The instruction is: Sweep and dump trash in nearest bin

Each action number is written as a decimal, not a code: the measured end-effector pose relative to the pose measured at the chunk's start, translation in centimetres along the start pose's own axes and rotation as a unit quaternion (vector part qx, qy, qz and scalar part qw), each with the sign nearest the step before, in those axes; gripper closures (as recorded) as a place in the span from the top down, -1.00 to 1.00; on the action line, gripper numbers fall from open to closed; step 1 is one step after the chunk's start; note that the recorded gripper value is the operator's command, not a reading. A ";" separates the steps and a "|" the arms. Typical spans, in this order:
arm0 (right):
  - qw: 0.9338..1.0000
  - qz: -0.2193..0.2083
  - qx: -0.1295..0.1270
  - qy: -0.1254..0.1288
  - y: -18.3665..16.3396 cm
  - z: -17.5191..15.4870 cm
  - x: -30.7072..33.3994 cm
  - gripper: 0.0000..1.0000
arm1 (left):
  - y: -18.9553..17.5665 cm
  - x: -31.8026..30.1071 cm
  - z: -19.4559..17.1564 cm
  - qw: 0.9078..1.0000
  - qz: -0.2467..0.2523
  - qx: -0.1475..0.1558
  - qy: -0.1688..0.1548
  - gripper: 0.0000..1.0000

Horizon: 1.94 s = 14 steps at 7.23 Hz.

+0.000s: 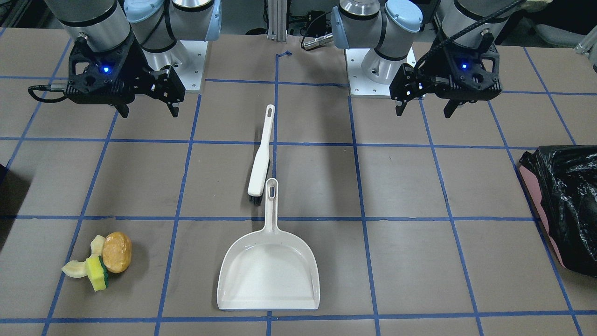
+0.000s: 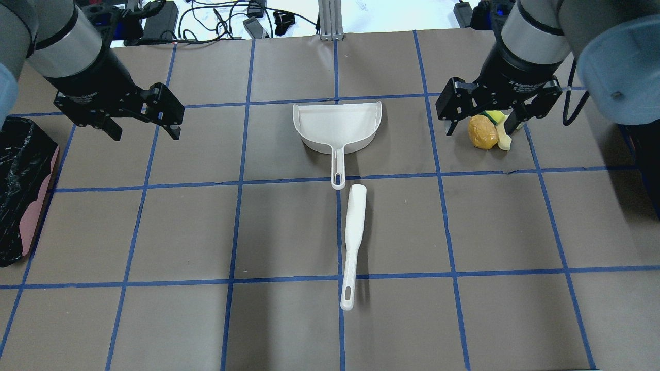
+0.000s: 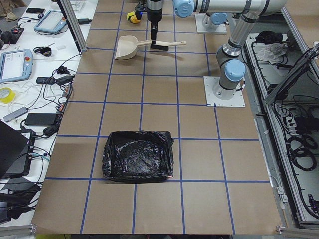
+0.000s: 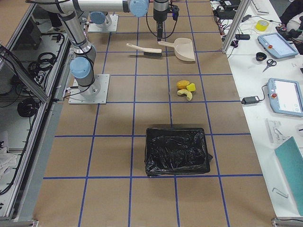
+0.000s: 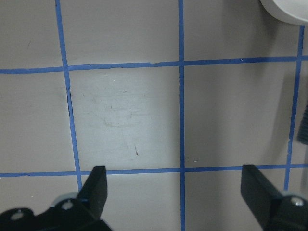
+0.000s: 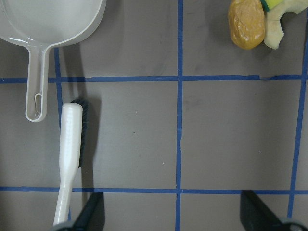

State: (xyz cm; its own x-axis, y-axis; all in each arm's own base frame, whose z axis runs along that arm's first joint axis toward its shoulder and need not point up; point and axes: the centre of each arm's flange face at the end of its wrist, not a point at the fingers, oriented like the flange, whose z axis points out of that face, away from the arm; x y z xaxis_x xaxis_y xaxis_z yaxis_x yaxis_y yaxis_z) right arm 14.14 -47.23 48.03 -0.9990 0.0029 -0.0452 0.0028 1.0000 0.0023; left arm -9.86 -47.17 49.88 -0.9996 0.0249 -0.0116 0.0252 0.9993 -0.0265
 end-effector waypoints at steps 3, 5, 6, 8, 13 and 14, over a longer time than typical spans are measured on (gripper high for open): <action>1.000 -0.002 0.000 -0.001 0.0 0.0 0.0 1.00 | 0.0 0.0 0.2 1.000 0.001 -0.001 0.000 1.00; 1.000 -0.008 0.003 -0.002 0.0 -0.3 0.0 1.00 | 0.1 0.1 0.2 1.000 0.002 -0.002 0.000 1.00; 1.000 -0.008 0.006 -0.003 0.0 -0.5 -0.1 1.00 | 0.1 0.0 0.2 1.000 0.002 -0.002 -0.003 1.00; 1.000 -0.012 0.009 -0.005 -0.1 -0.9 -0.1 1.00 | 0.0 -0.1 0.2 1.000 0.005 -0.001 -0.005 1.00; 1.000 -0.012 0.014 -0.005 -0.4 -0.7 -0.1 1.00 | -0.7 -0.5 1.1 1.000 0.005 -0.008 -0.005 1.00; 1.000 -0.013 0.027 -0.004 -0.7 -0.9 -0.1 1.00 | -0.7 -0.5 1.2 1.000 0.004 -0.010 -0.005 1.00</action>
State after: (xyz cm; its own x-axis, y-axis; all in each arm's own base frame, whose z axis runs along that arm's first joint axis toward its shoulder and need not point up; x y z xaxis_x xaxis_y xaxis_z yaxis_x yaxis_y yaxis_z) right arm 14.18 -47.89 48.89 -0.9983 -0.0228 -0.0530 -0.0200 0.9984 -0.0526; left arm -9.36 -47.94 48.71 -0.9992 0.0333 -0.0209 0.0334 0.9994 -0.0068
